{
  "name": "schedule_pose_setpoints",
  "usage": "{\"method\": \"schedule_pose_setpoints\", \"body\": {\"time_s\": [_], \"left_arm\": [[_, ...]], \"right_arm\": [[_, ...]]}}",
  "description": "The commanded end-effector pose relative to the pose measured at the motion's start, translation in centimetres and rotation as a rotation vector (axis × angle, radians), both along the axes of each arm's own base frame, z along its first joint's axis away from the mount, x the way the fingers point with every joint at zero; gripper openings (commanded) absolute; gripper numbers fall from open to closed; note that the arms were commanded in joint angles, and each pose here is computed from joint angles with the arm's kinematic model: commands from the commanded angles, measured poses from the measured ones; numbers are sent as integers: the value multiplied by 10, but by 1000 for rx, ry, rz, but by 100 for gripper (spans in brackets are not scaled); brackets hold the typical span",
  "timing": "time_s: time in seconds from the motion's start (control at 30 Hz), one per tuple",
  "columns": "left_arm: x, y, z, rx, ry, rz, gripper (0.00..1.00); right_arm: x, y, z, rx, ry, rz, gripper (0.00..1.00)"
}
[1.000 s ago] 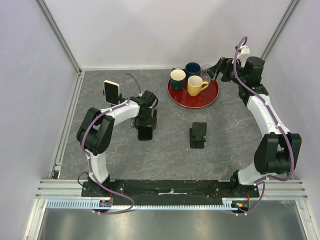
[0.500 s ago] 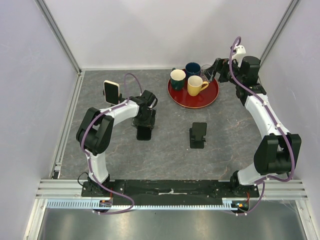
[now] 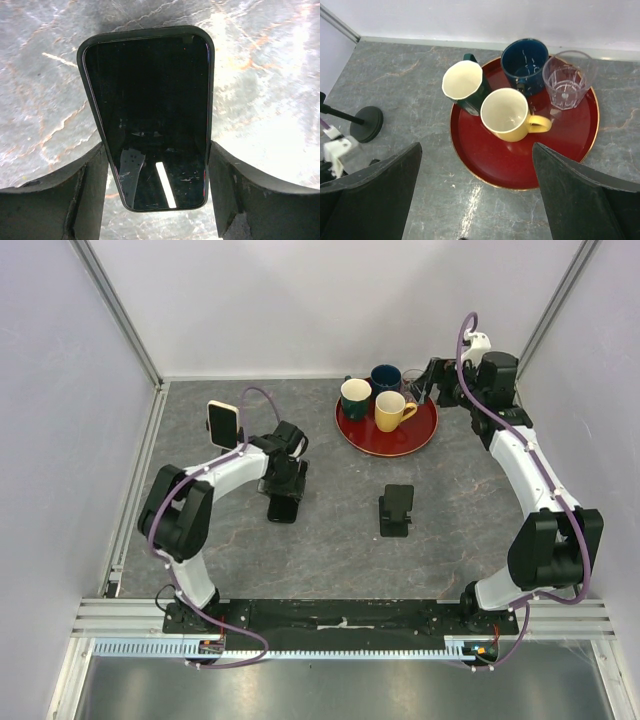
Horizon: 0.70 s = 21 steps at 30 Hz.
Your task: Place the phone on the phone stand
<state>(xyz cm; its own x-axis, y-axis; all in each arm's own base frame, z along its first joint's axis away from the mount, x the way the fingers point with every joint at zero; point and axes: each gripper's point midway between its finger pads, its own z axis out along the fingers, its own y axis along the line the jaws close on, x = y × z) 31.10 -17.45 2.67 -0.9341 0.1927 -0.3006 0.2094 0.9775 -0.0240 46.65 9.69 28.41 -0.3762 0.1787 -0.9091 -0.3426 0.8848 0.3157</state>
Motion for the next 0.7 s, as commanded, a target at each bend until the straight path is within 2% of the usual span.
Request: {"method": "schedule_pose_setpoints", "body": {"time_s": [0.0,0.1,0.13,0.2,0.23,0.4,0.43,0.57,0.67], "left_arm": [[21,-13,81,-146,-247,-42,2],[23,-19,119,-242,-392,-63,2],[23,-20,127,-260,-423,-73,2],[19,-29,144,-342,-484,-112,2],[13,-30,162,-383,-533,-138,2],[-22,-48,209,-584,-651,-303,2],[-28,-47,231,-614,-729,-330,2],[-45,-40,270,-679,-882,-367,2],[-61,-41,288,-751,-958,-408,2]], "right_arm": [[-23,8,1,26,25,22,98],[-57,26,-29,101,111,119,98],[-74,32,-56,125,169,148,98],[-100,48,-51,188,140,252,98],[-118,51,-75,214,203,271,98],[-173,64,-89,223,207,364,95],[-181,64,-92,214,204,366,94],[-187,52,-107,163,224,294,93],[-187,49,-121,136,271,280,87]]}}
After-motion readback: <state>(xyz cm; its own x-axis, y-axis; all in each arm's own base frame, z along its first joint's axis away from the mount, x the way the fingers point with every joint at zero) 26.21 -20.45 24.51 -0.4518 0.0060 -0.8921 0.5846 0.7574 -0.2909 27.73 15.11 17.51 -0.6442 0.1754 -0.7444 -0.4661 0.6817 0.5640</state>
